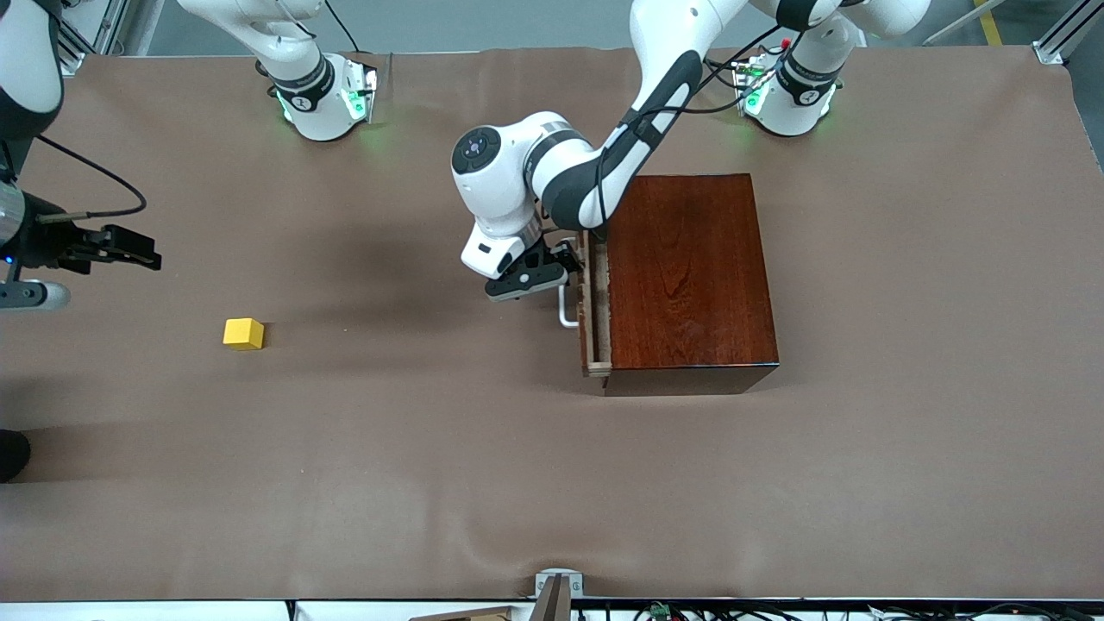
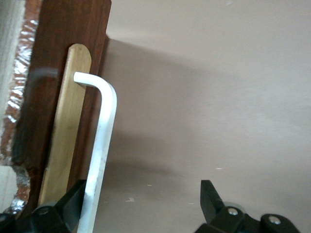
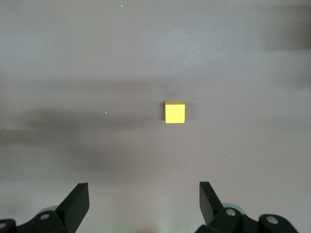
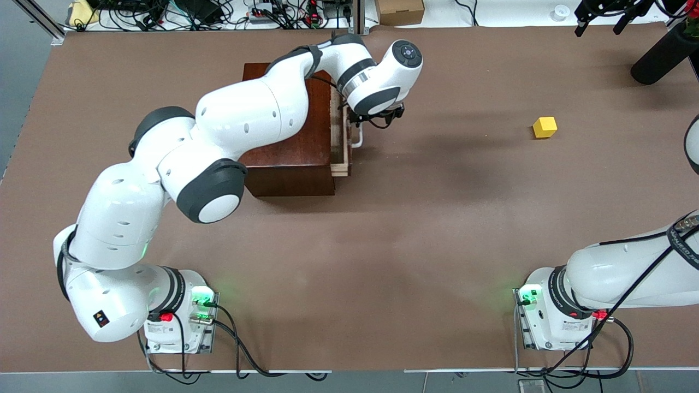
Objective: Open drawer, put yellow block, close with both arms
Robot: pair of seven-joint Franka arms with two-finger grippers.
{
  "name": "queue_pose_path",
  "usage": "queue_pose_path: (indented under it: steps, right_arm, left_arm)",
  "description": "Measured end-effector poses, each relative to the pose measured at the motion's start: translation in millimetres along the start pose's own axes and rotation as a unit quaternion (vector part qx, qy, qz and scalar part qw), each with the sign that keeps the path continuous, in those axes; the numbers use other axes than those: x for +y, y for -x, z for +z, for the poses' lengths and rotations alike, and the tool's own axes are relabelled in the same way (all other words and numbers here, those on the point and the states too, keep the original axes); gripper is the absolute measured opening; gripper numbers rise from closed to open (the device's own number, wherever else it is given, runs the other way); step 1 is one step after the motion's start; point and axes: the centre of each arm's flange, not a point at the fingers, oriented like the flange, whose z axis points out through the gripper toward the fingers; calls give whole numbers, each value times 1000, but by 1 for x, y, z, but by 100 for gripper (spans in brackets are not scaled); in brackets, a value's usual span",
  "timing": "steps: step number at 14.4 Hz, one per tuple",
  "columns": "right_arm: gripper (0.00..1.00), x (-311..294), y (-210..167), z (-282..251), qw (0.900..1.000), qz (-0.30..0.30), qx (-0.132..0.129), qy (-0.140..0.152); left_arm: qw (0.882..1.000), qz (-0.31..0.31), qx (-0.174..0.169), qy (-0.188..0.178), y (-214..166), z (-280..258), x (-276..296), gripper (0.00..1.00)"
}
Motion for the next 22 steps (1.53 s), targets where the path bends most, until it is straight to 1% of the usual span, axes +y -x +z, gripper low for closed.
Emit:
queue_pose_path:
  steps: [2, 8, 15, 20, 22]
  right_arm:
    - [100, 2, -7, 11, 1000, 2, -6, -1]
    - [100, 11, -26, 42, 1000, 7, -19, -3]
    - [100, 21, -42, 73, 999, 14, -33, -5]
    - [100, 24, -47, 82, 999, 16, -34, -5]
    - [100, 31, -52, 91, 999, 21, -32, -6]
  left_arm:
    - [1000, -9, 7, 23, 9, -4, 10, 100]
    - [998, -23, 17, 50, 14, -11, 18, 100]
    - [998, -25, 20, 63, 17, -16, 22, 100]
    - [998, -27, 20, 60, 17, -17, 22, 100]
    - [997, -30, 20, 64, 17, -22, 24, 100]
